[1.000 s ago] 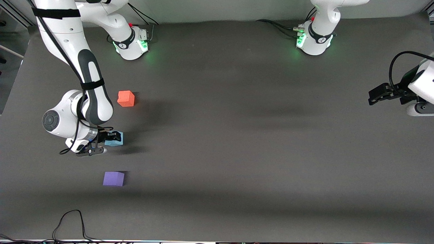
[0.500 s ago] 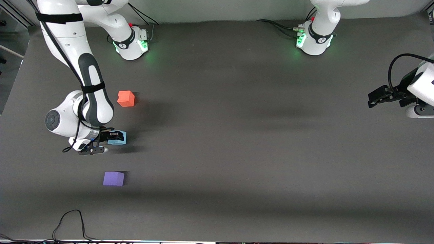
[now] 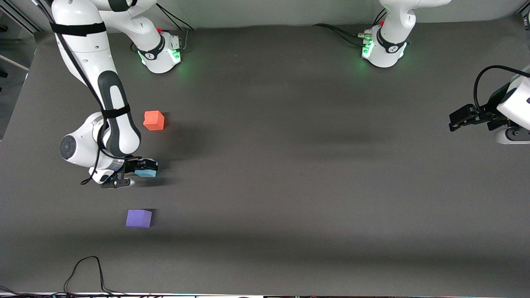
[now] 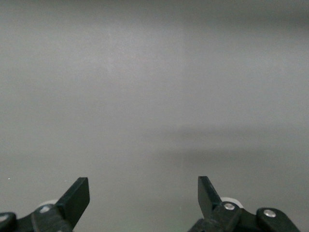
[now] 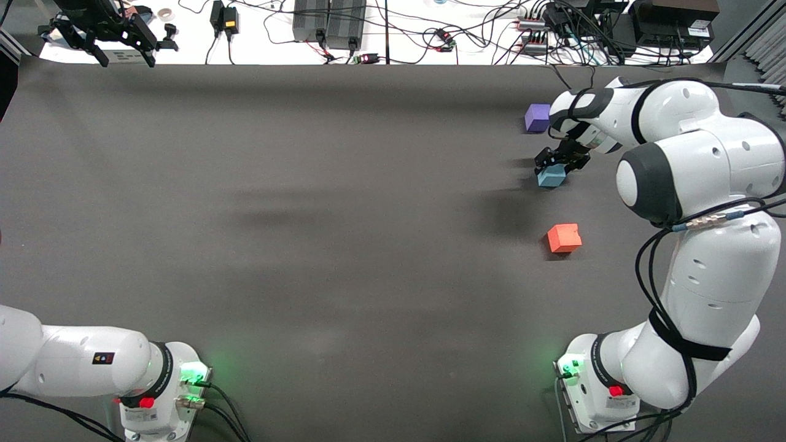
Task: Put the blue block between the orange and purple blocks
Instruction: 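Lower the blue cube between the orange and purple cubes, then open the right gripper and release the blue cube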
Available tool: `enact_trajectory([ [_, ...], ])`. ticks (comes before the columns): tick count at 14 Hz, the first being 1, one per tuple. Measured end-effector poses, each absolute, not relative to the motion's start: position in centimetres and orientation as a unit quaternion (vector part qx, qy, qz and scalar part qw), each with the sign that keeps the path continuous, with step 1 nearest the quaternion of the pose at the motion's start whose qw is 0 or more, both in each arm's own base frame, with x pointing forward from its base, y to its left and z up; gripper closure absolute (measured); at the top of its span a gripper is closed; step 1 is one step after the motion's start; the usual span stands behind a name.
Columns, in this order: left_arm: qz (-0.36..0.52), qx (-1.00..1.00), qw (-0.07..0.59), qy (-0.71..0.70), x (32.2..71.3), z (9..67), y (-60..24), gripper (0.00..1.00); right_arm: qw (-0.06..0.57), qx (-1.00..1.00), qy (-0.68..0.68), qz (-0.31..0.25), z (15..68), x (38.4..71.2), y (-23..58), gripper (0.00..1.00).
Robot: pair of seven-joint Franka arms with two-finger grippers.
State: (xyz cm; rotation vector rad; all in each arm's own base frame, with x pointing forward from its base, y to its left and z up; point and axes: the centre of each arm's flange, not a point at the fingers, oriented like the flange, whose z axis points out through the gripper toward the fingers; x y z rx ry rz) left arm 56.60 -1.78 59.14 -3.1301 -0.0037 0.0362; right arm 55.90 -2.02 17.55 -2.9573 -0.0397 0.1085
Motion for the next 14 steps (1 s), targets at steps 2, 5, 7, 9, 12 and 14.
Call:
enact_trajectory([
  [2,0.013,-1.0,0.006,-0.001,56.6,59.1,-1.8,0.0,0.092,-0.995,-0.014,0.031,18.0,56.2,-2.0,0.0],
  [5,0.014,-1.0,0.006,-0.001,56.6,59.1,-1.8,0.0,0.103,-0.994,-0.017,0.018,19.8,57.0,-1.7,0.0],
  [7,0.014,-1.0,0.006,-0.001,56.6,59.1,-1.8,0.0,0.111,-0.993,-0.024,0.012,21.9,57.5,-1.8,0.0],
  [9,0.014,-1.0,0.006,-0.001,56.6,59.1,-1.8,0.0,0.111,-0.993,-0.04,0.019,25.3,58.6,-2.3,0.0],
  [12,0.014,-1.0,0.006,-0.001,56.6,59.1,-1.8,0.0,0.114,-0.992,-0.053,0.03,33.0,60.9,-1.7,0.0],
  [14,0.014,-1.0,0.006,-0.001,56.6,59.1,-1.8,0.0,0.119,-0.99,-0.072,0.033,38.7,61.9,-1.2,0.0],
])
